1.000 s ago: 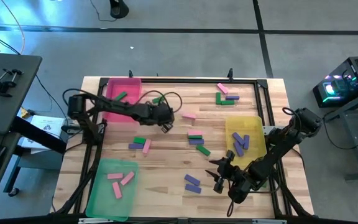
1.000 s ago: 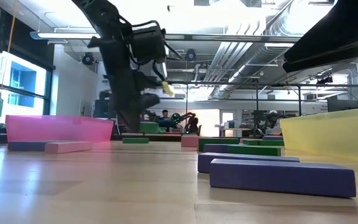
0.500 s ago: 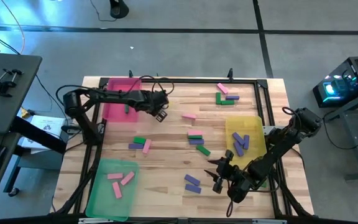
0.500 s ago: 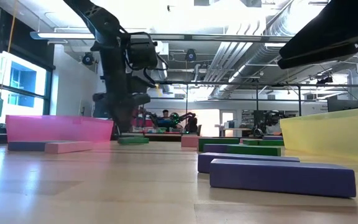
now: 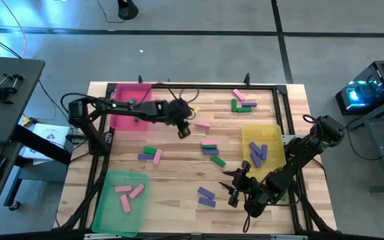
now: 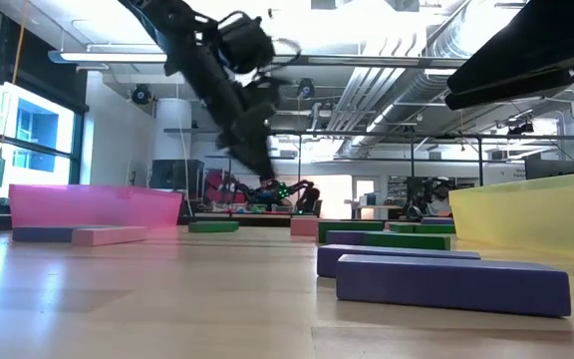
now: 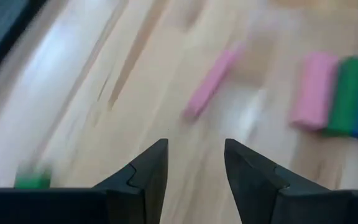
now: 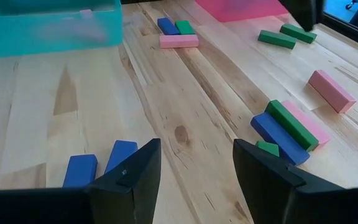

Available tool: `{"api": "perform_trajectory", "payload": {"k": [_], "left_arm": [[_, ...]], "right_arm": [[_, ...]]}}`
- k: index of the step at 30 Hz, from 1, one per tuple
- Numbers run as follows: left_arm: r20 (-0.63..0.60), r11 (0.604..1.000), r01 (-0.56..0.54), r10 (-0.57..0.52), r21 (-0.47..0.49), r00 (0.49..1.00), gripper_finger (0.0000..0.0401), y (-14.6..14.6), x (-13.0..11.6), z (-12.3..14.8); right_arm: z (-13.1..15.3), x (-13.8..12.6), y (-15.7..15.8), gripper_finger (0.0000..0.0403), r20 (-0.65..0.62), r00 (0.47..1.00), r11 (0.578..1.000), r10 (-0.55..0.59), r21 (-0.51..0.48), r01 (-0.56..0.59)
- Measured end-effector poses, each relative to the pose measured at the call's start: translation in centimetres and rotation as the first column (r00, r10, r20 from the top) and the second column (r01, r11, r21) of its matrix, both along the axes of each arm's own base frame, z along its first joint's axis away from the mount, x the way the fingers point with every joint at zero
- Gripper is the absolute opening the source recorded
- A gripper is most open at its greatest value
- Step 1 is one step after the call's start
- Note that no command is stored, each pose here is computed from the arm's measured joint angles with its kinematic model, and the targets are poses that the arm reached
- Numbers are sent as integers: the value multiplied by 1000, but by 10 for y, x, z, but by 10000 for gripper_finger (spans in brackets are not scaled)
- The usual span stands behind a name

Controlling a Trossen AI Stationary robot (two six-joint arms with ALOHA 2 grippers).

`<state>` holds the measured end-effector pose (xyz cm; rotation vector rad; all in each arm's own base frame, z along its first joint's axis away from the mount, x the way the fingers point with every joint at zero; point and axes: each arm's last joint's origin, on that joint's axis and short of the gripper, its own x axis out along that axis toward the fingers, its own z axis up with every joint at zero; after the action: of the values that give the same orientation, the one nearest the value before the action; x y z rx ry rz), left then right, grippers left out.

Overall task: Sort blocks
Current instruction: Put the pink block into the green bin

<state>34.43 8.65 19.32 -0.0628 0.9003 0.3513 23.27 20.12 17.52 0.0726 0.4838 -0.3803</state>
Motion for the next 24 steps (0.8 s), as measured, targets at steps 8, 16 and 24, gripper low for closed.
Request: {"api": "perform_trajectory", "payload": {"k": [8, 16, 24], "left_arm": [[76, 986, 87, -99, 141, 992, 144, -7, 26, -19], [-16, 995, 51, -49, 86, 999, 138, 9, 30, -65], [12, 994, 55, -56, 93, 998, 138, 11, 39, -87]], "right_arm": [[0, 0, 0, 185, 4, 1000, 1000, 2, 7, -2], [0, 0, 0, 185, 2, 1000, 1000, 4, 9, -4], [0, 0, 1, 185, 3, 1000, 1000, 4, 9, -4]]}}
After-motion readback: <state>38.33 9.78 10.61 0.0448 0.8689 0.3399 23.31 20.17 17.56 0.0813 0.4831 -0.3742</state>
